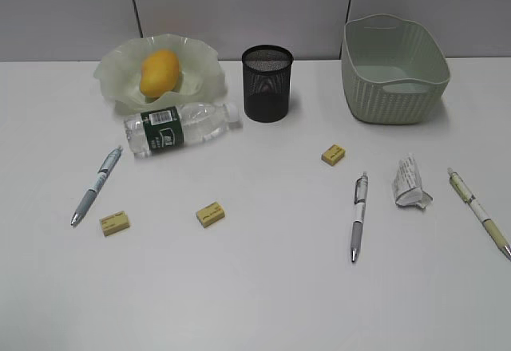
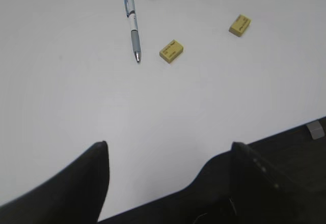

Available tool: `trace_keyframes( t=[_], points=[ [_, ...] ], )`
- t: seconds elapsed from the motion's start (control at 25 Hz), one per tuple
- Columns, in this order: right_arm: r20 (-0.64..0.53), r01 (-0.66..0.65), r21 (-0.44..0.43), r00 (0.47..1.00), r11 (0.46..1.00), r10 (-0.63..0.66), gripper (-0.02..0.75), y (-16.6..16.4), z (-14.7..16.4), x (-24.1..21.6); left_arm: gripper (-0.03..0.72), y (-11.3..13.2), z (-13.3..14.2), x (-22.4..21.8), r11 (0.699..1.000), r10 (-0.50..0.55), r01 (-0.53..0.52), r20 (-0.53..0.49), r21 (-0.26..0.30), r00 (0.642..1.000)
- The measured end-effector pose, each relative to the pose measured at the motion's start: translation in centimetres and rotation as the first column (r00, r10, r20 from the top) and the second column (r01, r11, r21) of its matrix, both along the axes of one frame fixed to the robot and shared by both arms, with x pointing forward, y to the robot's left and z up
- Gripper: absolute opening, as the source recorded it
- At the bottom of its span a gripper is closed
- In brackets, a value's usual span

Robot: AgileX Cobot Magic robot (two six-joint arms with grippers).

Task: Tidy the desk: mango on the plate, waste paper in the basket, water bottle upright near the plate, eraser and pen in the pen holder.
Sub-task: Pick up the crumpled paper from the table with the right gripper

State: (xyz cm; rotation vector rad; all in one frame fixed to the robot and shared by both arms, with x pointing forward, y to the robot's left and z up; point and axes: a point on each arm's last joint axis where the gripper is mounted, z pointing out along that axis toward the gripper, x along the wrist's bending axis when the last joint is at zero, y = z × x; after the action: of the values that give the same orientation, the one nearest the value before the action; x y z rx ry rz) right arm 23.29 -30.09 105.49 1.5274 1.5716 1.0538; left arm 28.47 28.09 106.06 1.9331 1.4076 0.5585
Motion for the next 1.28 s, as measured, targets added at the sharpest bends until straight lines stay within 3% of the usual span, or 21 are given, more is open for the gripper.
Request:
trace_keyframes(
  t=[0.28,0.64,1.28],
  points=[
    [-0.059,0.002,-0.011,0.998,1.000,-0.003,0.458,0.1,0.1,1.0,0.552,-0.2,-0.7,-0.1,1.000,-0.011,0.010,-0.042,-0.018,0.999],
    [-0.185,-0.002,-0.042,0.983,0.999,-0.006,0.458,0.7,1.0,7.6,0.535,-0.2,-0.7,-0.1,1.000,-0.011,0.010,-0.044,-0.020,0.999],
    [-0.521,-0.016,-0.032,0.854,0.999,-0.003,0.458,2.5,-1.7,20.4,0.519,-0.2,-0.7,-0.2,1.000,-0.012,0.011,-0.045,-0.020,0.999]
  ],
)
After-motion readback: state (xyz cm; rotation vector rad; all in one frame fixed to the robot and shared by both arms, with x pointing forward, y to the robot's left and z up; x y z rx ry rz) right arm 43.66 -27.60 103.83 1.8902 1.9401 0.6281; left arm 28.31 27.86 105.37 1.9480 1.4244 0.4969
